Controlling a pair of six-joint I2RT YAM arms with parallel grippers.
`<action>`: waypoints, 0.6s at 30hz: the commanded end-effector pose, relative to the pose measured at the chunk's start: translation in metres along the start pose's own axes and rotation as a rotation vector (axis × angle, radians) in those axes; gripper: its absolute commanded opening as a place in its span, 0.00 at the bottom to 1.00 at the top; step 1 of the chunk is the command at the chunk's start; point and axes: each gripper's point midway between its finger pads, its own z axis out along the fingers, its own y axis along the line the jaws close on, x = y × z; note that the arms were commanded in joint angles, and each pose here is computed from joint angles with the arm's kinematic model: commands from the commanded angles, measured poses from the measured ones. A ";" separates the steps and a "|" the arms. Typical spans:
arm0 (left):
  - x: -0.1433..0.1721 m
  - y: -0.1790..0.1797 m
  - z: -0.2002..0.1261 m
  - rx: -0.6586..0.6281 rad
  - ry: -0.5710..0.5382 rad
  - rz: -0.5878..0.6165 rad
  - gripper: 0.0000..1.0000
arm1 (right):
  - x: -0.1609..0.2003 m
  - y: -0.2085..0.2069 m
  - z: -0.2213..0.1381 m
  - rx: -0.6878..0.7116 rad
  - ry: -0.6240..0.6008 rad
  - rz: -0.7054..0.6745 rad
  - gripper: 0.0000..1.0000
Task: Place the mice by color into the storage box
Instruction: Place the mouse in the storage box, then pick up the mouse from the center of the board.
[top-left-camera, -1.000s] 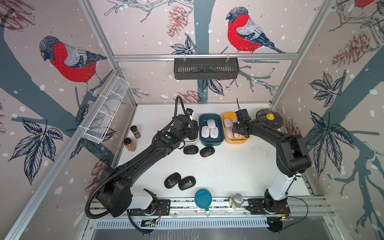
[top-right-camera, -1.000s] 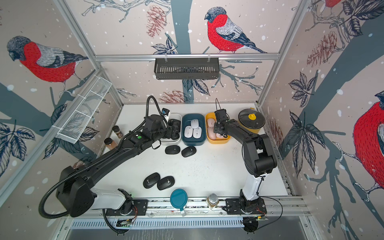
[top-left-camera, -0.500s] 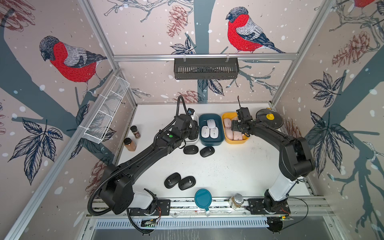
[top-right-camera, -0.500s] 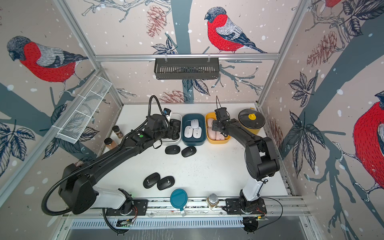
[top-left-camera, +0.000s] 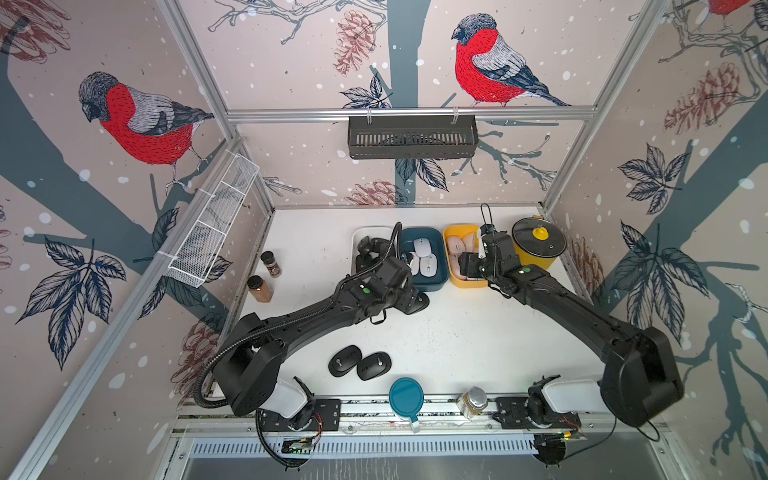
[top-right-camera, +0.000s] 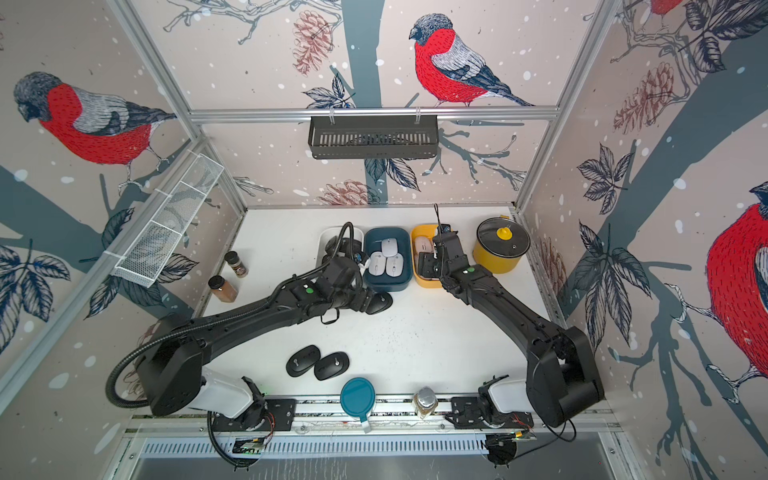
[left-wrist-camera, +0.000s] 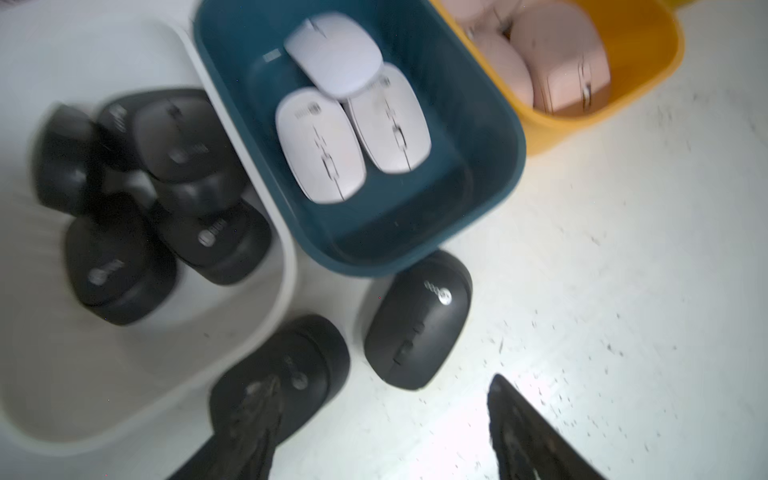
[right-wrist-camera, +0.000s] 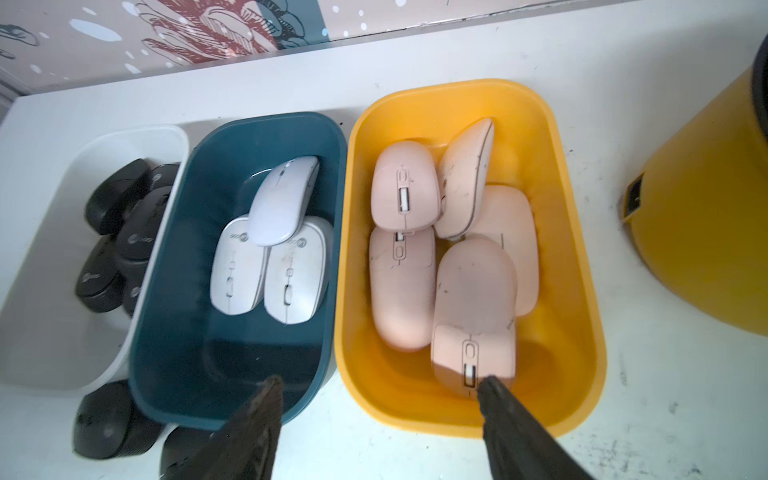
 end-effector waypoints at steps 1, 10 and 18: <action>0.007 -0.021 0.011 0.090 -0.010 -0.012 0.77 | -0.005 0.006 -0.008 -0.048 -0.043 0.016 0.75; 0.022 -0.033 0.045 0.121 0.047 0.042 0.78 | 0.000 0.008 -0.011 -0.074 -0.040 0.022 0.76; 0.012 -0.027 0.058 0.070 0.021 0.084 0.79 | 0.004 0.012 -0.007 -0.092 -0.020 0.025 0.76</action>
